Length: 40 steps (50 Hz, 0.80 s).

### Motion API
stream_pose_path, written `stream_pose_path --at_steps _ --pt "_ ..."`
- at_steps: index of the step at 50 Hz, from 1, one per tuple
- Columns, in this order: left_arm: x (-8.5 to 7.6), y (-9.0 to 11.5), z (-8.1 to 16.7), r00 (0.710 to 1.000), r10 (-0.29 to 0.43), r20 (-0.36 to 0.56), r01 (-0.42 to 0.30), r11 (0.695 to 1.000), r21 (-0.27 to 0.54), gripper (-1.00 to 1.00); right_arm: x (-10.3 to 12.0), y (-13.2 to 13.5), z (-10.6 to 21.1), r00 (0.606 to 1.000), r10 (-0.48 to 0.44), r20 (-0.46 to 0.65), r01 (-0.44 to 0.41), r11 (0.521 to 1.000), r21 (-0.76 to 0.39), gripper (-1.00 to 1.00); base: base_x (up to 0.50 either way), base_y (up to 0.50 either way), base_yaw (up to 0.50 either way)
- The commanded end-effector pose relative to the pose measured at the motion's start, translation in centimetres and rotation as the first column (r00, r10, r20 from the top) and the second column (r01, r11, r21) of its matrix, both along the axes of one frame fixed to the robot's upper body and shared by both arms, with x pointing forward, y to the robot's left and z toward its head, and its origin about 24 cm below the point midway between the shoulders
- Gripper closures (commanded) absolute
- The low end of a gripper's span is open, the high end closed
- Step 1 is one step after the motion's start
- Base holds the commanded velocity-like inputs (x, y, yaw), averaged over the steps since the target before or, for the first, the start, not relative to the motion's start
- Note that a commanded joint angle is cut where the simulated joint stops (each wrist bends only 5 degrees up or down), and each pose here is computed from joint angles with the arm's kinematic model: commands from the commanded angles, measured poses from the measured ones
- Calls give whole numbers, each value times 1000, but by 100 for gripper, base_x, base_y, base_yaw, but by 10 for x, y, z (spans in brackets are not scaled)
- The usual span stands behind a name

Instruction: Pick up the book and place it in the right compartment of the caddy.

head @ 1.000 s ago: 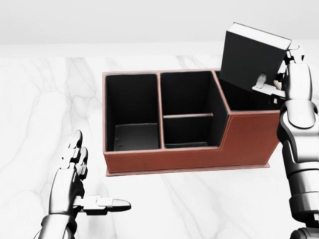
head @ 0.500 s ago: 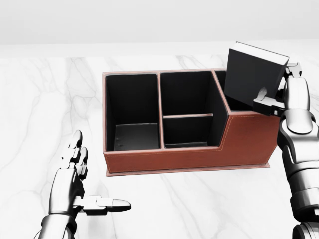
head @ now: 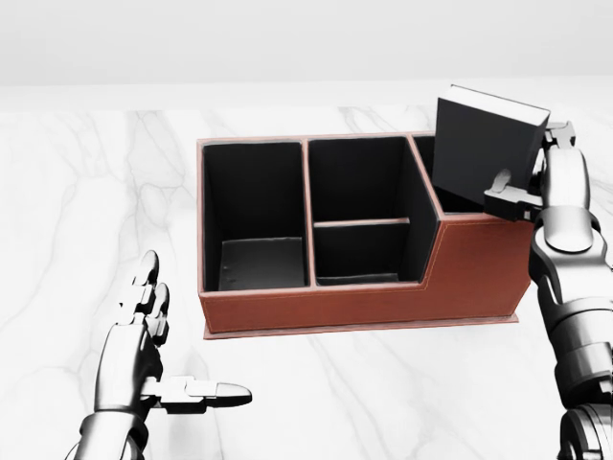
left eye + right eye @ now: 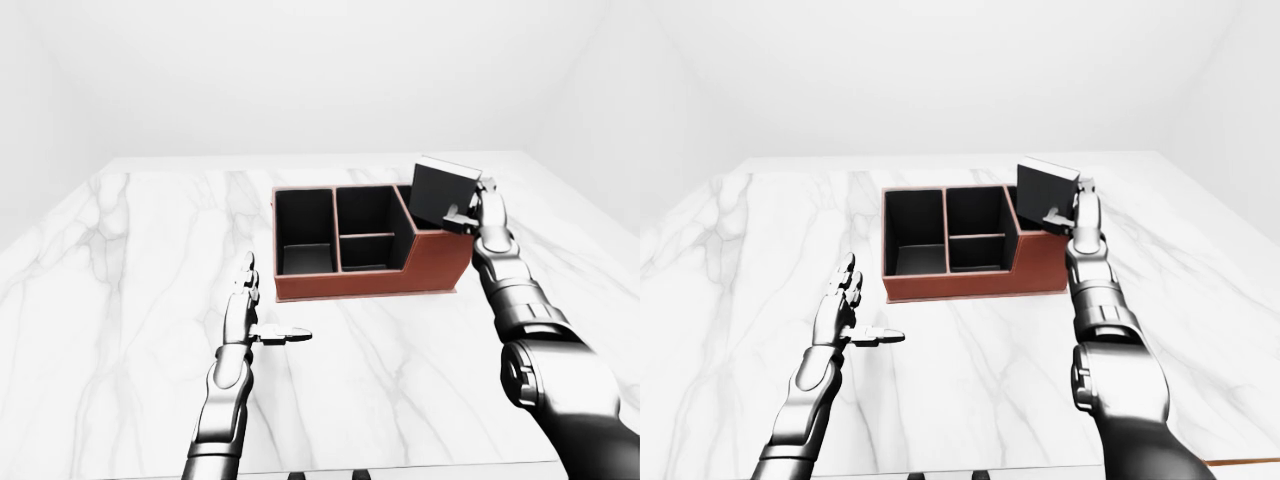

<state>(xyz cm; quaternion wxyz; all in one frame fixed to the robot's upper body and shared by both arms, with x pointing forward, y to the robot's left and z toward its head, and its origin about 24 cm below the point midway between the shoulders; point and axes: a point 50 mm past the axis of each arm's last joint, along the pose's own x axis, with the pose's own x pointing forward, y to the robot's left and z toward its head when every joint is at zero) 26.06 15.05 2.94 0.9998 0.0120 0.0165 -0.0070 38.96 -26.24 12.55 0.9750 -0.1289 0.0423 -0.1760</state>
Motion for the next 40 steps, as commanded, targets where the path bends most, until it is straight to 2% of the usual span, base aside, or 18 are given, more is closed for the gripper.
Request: stream_pose_path --at_steps 1,9,30,31,32,40 --pt "0 1 3 1000 1 11 0 1000 -13 -100 8 2 15 999 -25 44 25 1000 -2 100 0 0 0" --pt "0 1 3 1000 -1 11 1 1000 -11 -100 6 4 3 999 -38 -2 38 999 -4 100 0 0 0" --pt "-1 1 3 1000 -2 10 2 1000 -11 -100 4 4 -6 999 -40 -36 40 999 -24 100 0 0 0" --pt "-1 1 2 1000 -2 10 2 1000 -10 -100 4 5 -6 999 -40 -36 39 999 -28 -51 0 0 0" --pt "0 1 2 1000 -2 10 2 1000 -11 -100 4 5 -6 999 -30 -39 29 999 -29 -100 0 0 0" --pt "-1 1 2 1000 -2 10 2 1000 -11 -100 5 6 -4 999 -20 -31 19 999 -32 -100 0 0 0"
